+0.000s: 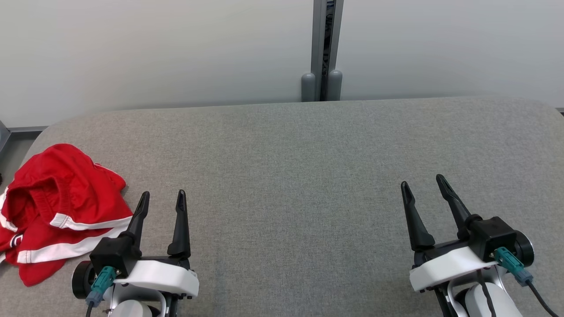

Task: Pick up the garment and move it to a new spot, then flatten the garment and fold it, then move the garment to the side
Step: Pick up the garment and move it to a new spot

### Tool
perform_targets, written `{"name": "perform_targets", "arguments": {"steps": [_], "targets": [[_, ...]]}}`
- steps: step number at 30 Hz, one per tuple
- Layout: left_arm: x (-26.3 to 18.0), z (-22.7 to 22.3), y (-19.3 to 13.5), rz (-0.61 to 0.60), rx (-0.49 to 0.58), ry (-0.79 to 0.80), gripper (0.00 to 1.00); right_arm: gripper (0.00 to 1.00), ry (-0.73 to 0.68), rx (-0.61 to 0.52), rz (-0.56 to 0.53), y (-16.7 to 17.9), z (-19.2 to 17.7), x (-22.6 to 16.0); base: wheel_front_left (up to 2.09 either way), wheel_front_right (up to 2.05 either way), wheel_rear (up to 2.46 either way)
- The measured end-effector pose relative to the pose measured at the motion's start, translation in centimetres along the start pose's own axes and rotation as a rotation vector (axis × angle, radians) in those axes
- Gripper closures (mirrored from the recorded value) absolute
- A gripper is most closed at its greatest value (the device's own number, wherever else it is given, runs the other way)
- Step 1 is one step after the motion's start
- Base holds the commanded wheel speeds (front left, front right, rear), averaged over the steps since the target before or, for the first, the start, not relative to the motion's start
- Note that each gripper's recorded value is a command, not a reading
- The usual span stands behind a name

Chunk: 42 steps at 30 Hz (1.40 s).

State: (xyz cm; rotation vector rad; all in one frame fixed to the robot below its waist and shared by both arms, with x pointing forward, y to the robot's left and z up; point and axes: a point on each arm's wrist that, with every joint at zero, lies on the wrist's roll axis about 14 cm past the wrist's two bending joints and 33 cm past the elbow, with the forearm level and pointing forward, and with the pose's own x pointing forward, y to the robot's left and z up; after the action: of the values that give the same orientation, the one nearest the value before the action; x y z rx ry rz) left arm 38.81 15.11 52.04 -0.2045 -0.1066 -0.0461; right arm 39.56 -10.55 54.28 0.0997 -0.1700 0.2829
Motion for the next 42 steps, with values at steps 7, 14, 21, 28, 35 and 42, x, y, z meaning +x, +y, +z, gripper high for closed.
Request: {"name": "perform_targets", "arguments": {"steps": [7, 14, 21, 28, 35, 42], "targets": [[-0.1, 0.1, 0.0, 0.000, 0.002, -0.002, 0.00, 0.00, 0.002, 0.001, 0.000, 0.1, -0.1, -0.1, 0.00, 0.00, 0.00], [-0.3, 0.2, 0.3, 0.011, 0.014, -0.006, 0.00, 0.00, 0.015, 0.008, 0.012, 0.5, -0.5, -0.2, 0.00, 0.00, 0.00], [-0.7, 1.0, 1.4, 0.044, 0.027, -0.028, 0.00, 0.00, 0.018, 0.025, 0.046, 1.6, -0.8, 0.5, 0.00, 0.00, 0.00], [-2.0, 1.4, 3.3, 0.103, 0.041, -0.035, 0.00, 0.00, 0.021, 0.037, 0.111, 3.8, -1.0, 1.3, 0.00, 0.00, 0.00], [-3.3, 2.0, 5.1, 0.163, 0.048, -0.050, 0.00, 0.00, 0.022, 0.053, 0.176, 6.1, -1.1, 2.0, 0.00, 0.00, 0.00], [-4.9, 2.8, 7.2, 0.238, 0.056, -0.068, 0.00, 0.00, 0.024, 0.071, 0.249, 8.6, -1.3, 2.6, 0.00, 0.00, 0.00]]}}
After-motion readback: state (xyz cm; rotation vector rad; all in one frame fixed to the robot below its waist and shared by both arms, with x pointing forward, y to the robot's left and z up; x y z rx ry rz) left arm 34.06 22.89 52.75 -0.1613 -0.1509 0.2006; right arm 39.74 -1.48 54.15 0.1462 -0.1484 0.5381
